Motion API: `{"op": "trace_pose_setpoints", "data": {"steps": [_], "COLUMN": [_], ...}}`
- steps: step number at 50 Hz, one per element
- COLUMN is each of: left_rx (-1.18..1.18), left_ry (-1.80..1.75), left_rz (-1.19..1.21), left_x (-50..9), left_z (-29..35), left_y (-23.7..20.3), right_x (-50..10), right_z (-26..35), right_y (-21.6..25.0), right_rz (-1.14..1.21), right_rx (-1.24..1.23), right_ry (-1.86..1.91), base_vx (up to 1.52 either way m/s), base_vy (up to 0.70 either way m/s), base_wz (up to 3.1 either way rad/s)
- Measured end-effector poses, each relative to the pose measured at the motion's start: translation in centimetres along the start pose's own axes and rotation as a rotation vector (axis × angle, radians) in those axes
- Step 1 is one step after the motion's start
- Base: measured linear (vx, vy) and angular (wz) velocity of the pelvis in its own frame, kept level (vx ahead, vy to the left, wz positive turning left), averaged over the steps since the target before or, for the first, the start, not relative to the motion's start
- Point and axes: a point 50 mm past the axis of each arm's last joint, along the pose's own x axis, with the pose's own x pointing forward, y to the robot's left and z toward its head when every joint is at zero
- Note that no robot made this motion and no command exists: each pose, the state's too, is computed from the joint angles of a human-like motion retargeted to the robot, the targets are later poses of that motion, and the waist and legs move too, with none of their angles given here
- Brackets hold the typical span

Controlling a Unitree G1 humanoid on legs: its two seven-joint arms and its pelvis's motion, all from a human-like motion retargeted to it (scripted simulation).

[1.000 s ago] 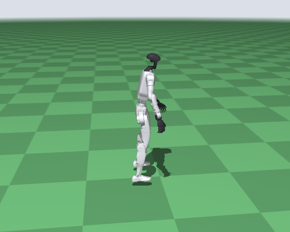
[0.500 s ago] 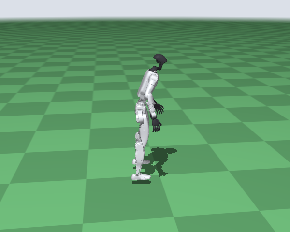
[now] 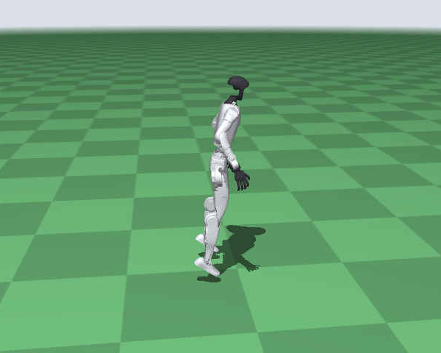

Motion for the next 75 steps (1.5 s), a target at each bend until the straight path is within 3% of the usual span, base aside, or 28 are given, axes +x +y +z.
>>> {"op": "trace_pose_setpoints", "data": {"steps": [4, 7, 12, 18, 23, 27, 29, 32, 35, 40, 45, 52, 58, 67, 75], "left_rx": [-0.036, -0.001, -0.154, -0.308, -0.302, -0.381, -0.404, -0.348, -0.284, -0.57, -0.798, -0.608, -0.546, -0.722, -0.818], "left_ry": [0.216, 0.343, 0.512, 0.391, -0.035, -0.263, -0.266, -0.231, -0.2, -0.088, -0.035, 0.13, 0.304, 0.258, 0.248], "left_rz": [-0.143, -0.13, -0.015, 0.124, 0.219, 0.468, 0.542, 0.514, 0.439, 0.334, 0.271, 0.213, 0.044, 0.057, 0.166], "left_x": [-0.9, 0.3, 1.2, 2.7, 5.6, 5.6, 5.6, 6.7, 7.3, 6.7, 5.9, 6.4, 5.1, 3.4, 3.3], "left_z": [-2.3, -3.2, -4.0, -1.8, 6.5, 13.7, 14.8, 15.4, 14.6, 11.6, 9.9, 8.0, 5.5, 4.9, 4.8], "left_y": [-3.4, -2.1, -0.4, 1.8, 9.0, 17.5, 18.8, 16.3, 12.5, 7.3, 5.1, 1.9, -2.9, -4.6, -3.4], "right_x": [-0.9, -0.3, -0.7, -1.0, -0.1, 2.1, 3.1, 4.4, 4.9, 4.9, 5.7, 7.1, 6.3, 4.9, 3.4], "right_z": [-6.9, -8.8, -10.5, -10.5, -6.1, 0.6, 2.4, 3.6, 3.9, 3.1, 3.2, 5.0, 3.7, 0.6, -1.4], "right_y": [0.8, 0.2, 0.5, -0.5, -5.5, -9.9, -9.7, -6.9, -2.9, 0.8, 2.1, 2.6, 4.4, 5.8, 5.9], "right_rz": [0.131, 0.107, 0.206, 0.184, 0.126, -0.201, -0.322, -0.323, -0.176, -0.043, -0.008, -0.159, -0.007, -0.018, -0.022], "right_rx": [-0.012, 0.015, -0.104, -0.115, -0.107, 0.115, 0.208, 0.187, 0.049, 0.044, 0.131, 0.04, 0.025, 0.055, 0.189], "right_ry": [0.374, 0.549, 0.729, 0.688, 0.459, 0.191, 0.129, 0.107, 0.075, 0.082, 0.139, 0.166, 0.165, 0.214, 0.219], "base_vx": [0.17, -0.07, 0.0, 0.23, -0.06, -0.35, -0.28, -0.08, 0.07, 0.01, -0.08, -0.11, -0.01, 0.0, 0.0], "base_vy": [0.23, -0.13, -0.07, 0.06, 0.02, -0.02, -0.17, 0.11, 0.05, 0.03, 0.01, 0.02, 0.0, 0.0, 0.0], "base_wz": [-0.35, -0.23, 0.11, 0.44, 0.41, 0.15, -0.38, 0.08, -0.01, -0.45, -0.3, -0.03, 0.01, 0.0, 0.0]}}
